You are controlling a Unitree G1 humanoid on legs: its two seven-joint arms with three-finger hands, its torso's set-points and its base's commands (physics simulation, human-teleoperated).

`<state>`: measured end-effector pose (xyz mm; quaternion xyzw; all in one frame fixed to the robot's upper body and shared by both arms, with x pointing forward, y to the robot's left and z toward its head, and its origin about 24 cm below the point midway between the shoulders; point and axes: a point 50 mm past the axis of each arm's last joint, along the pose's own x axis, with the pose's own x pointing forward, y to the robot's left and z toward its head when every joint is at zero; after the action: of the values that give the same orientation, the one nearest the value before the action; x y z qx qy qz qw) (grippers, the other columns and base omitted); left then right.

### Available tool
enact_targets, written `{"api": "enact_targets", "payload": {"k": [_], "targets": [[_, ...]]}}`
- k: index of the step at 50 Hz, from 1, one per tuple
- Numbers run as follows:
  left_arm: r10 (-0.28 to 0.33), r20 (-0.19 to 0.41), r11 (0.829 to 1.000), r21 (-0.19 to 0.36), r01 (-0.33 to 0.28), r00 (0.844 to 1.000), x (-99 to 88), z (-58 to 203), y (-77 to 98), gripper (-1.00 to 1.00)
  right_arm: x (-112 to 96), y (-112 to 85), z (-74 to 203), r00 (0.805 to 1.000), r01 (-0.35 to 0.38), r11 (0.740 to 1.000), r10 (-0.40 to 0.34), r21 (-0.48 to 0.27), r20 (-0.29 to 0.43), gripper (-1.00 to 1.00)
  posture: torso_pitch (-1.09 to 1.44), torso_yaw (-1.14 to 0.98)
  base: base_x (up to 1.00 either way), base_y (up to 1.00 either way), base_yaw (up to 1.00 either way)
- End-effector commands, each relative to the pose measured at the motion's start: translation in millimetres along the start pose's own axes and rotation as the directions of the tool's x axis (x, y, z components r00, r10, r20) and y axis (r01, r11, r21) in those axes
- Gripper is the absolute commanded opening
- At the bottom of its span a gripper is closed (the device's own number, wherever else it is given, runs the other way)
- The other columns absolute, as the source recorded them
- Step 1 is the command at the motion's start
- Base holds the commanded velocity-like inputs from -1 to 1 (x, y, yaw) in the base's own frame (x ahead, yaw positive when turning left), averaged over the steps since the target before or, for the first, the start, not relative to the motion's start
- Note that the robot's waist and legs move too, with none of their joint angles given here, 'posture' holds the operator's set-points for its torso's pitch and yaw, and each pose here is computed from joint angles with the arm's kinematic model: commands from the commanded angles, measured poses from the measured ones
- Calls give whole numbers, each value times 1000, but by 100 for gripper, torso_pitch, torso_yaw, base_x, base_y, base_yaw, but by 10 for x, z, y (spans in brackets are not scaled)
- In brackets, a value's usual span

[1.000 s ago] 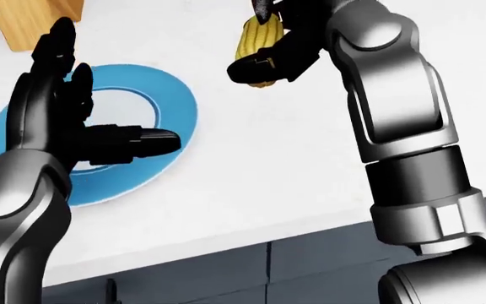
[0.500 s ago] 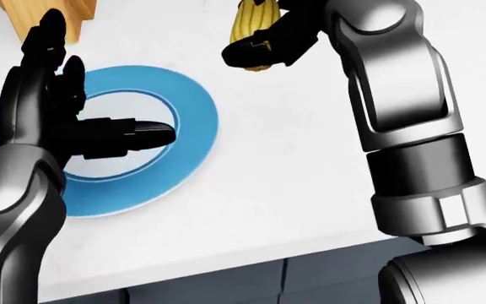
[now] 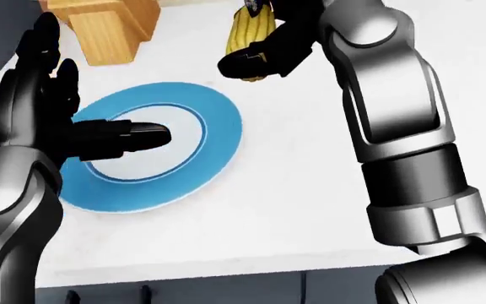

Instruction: Place the corn on the rack of the oven.

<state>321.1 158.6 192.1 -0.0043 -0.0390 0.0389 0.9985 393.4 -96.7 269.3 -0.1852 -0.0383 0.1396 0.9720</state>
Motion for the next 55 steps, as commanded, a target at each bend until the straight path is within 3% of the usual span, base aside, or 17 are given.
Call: {"api": "enact_targets", "payload": {"k": [1,55], "targets": [[-25,112,1000,-7,26,993,-24,226,-56,100,-59,-126,275,993,52,998,-50,-19,108,-100,0,0,-54,0,98],[-28,111,1000,-9,29,993,-29,225,-63,100,-60,-101,206,994,48,999,-46,-19,97,-100,0,0,-55,0,99]]}}
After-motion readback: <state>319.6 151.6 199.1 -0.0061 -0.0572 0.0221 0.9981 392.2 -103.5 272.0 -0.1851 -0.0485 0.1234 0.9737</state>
